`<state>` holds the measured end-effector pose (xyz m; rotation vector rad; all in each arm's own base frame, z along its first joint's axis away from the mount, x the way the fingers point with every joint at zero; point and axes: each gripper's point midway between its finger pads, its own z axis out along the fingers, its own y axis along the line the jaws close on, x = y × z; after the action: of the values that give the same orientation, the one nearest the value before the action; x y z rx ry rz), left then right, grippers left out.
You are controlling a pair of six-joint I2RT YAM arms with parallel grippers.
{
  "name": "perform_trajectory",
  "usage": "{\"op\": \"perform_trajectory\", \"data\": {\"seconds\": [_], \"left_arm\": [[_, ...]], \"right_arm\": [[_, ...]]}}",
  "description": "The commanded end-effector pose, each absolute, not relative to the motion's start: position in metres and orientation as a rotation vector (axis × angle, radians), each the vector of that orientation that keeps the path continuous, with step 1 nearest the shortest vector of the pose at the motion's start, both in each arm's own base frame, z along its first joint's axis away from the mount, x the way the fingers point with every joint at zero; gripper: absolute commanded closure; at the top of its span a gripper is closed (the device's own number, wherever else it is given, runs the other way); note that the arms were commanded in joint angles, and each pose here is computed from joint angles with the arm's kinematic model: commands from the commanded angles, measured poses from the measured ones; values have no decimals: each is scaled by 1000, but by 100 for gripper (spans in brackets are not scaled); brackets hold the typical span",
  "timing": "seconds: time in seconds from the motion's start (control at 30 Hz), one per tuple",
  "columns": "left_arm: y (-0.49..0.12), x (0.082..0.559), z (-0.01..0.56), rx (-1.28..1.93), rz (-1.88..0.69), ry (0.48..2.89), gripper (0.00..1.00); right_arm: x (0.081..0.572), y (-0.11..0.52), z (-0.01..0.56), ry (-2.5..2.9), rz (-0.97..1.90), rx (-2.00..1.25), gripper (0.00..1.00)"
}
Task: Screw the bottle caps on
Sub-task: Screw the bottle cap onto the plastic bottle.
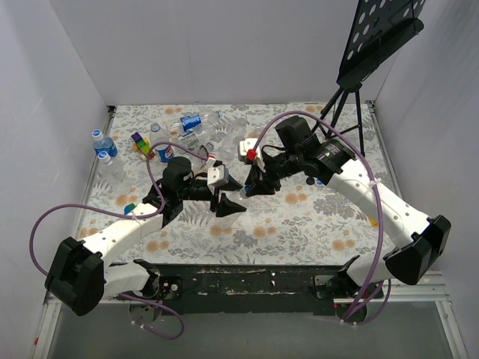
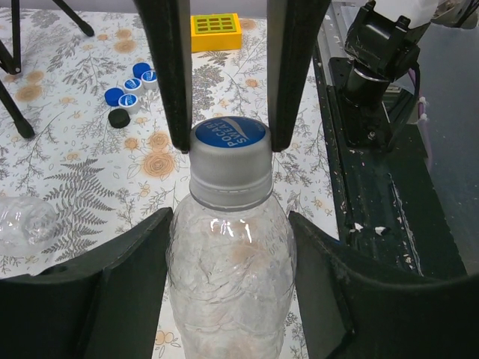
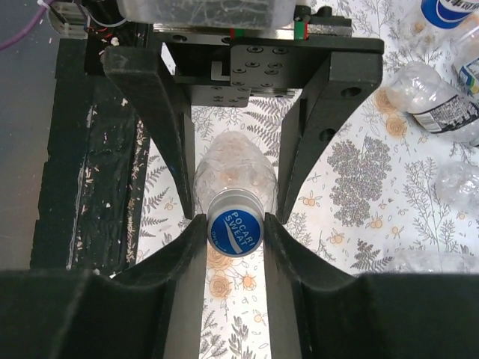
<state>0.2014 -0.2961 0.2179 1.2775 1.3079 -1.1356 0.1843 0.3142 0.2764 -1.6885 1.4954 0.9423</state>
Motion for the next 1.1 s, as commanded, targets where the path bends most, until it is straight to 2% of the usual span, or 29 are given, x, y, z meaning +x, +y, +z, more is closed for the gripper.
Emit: {"op": "perform_trajectory", "data": {"seconds": [0.0,0.1,0.17,0.27,0.5,0.6,0.73,0.8,0.83,0.9,0.97,1.07], "left_arm": [[-295,202,242,1274,-1115,1230,100],[-294,205,245,1257,-1089,1227,100],[-292,213,245,1225,-1038,1239,100],[-284,235,248,1141,-891,1259,100],[-262,272,248,926,-457,1294,100],[-254,278,244,880,-312,1309,100],[-247,284,246,821,-268,1326,100],[-244,285,246,788,-268,1344,100],[-239,289,246,754,-260,1354,100],[-231,295,249,696,-263,1365,100],[-218,303,255,609,-283,1380,100],[-192,316,264,464,-301,1386,100]], "right_arm": [[183,320,288,1469,940,-1700,68],[184,321,283,1517,923,-1691,79],[190,322,280,1578,900,-1650,91],[206,326,275,1738,840,-1509,99],[248,323,250,2196,673,-927,99],[255,322,253,2211,648,-793,99],[253,328,281,2104,732,-779,99],[249,328,298,2022,771,-787,79],[247,327,308,1974,789,-788,65],[241,320,325,1876,804,-786,50],[236,309,331,1796,798,-769,38],[235,295,337,1691,772,-727,28]]}}
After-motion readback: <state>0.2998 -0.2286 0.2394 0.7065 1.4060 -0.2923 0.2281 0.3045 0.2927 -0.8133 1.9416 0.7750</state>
